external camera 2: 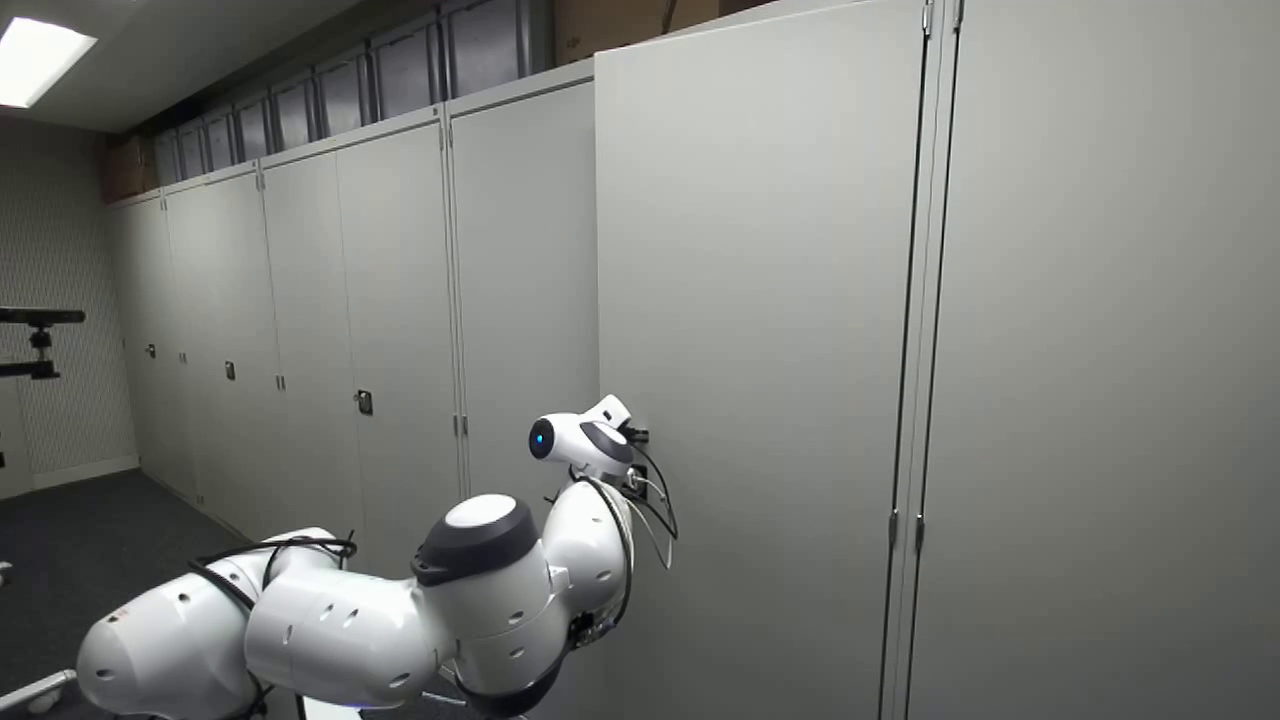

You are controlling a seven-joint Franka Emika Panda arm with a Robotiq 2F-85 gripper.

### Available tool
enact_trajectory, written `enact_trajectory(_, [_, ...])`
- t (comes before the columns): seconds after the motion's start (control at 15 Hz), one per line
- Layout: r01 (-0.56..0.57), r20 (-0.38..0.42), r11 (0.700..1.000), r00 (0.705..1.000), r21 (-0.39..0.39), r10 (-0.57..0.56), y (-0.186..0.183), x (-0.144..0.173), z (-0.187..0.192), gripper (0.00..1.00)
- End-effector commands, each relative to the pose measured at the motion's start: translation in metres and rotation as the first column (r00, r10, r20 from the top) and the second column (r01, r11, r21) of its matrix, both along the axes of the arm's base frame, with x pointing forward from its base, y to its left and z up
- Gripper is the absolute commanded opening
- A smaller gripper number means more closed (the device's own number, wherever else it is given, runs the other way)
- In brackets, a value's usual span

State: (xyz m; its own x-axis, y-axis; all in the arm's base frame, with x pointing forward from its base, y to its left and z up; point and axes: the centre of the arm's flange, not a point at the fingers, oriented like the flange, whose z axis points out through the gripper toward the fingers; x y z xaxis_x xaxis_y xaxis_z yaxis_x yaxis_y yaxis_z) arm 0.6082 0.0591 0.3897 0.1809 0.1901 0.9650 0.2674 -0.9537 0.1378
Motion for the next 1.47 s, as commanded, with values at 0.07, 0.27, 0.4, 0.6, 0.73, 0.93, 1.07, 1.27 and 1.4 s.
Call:
enact_trajectory(0.07, [0.019,0.021,0.999,1.000,-0.028,-0.018,0.005,0.022,-0.008,0.00])
enact_trajectory(0.27, [0.030,0.024,0.999,0.999,-0.031,-0.029,0.006,0.033,-0.007,0.00])
enact_trajectory(0.4, [0.038,0.025,0.999,0.999,-0.030,-0.038,0.007,0.041,-0.006,0.00])
enact_trajectory(0.6, [0.051,0.025,0.998,0.998,-0.031,-0.050,0.010,0.053,-0.006,0.00])
enact_trajectory(0.73, [0.057,0.023,0.998,0.998,-0.031,-0.056,0.013,0.060,-0.007,0.00])
enact_trajectory(0.93, [0.068,0.026,0.997,0.997,-0.034,-0.067,0.018,0.073,-0.006,0.00])
enact_trajectory(1.07, [0.074,0.030,0.997,0.997,-0.037,-0.073,0.021,0.080,-0.004,0.00])
enact_trajectory(1.27, [0.087,0.031,0.995,0.996,-0.038,-0.086,0.025,0.093,-0.003,0.00])
enact_trajectory(1.4, [0.098,0.031,0.994,0.995,-0.039,-0.097,0.026,0.102,-0.003,0.00])
